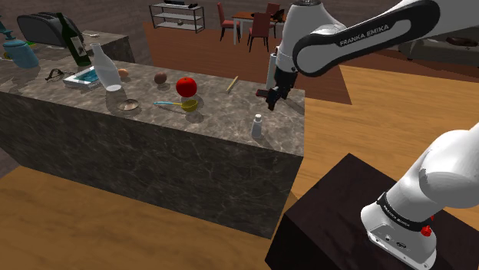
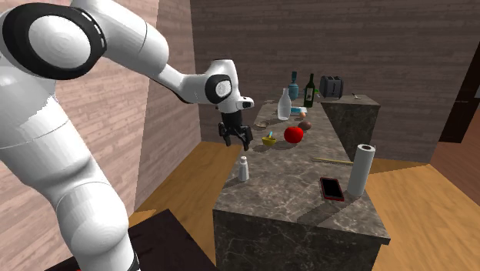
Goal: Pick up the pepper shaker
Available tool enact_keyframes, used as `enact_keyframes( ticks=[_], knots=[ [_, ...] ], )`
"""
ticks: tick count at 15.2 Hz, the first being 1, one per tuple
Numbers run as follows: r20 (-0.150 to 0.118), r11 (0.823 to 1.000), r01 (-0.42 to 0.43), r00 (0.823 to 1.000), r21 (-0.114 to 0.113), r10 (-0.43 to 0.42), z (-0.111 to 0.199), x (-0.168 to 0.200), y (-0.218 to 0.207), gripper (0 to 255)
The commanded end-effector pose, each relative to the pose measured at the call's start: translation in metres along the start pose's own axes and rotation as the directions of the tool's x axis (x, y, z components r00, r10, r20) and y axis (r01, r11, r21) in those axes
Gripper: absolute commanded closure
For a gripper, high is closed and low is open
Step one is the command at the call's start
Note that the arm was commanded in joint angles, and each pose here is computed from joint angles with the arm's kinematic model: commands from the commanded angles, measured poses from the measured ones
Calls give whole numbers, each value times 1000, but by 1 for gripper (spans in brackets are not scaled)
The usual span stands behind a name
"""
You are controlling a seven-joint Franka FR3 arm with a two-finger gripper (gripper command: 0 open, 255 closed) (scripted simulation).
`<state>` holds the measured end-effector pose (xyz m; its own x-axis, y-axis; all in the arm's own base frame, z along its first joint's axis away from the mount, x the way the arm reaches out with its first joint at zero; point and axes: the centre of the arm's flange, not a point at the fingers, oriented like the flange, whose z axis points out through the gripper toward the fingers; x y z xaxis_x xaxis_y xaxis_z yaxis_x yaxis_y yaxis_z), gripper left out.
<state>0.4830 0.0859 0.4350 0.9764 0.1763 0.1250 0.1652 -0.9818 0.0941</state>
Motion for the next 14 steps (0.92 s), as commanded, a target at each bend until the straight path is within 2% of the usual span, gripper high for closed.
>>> enact_keyframes(
  ticks=[1, 6, 14],
  knots=[
    [-9, 1000, 9, 1000, 5, -9, 20, 19, -7, 0],
    [-27, 999, 30, 999, 15, -30, 65, 61, -23, 0],
    [-28, 999, 31, 999, 16, -31, 107, 58, -28, 0]
  ],
)
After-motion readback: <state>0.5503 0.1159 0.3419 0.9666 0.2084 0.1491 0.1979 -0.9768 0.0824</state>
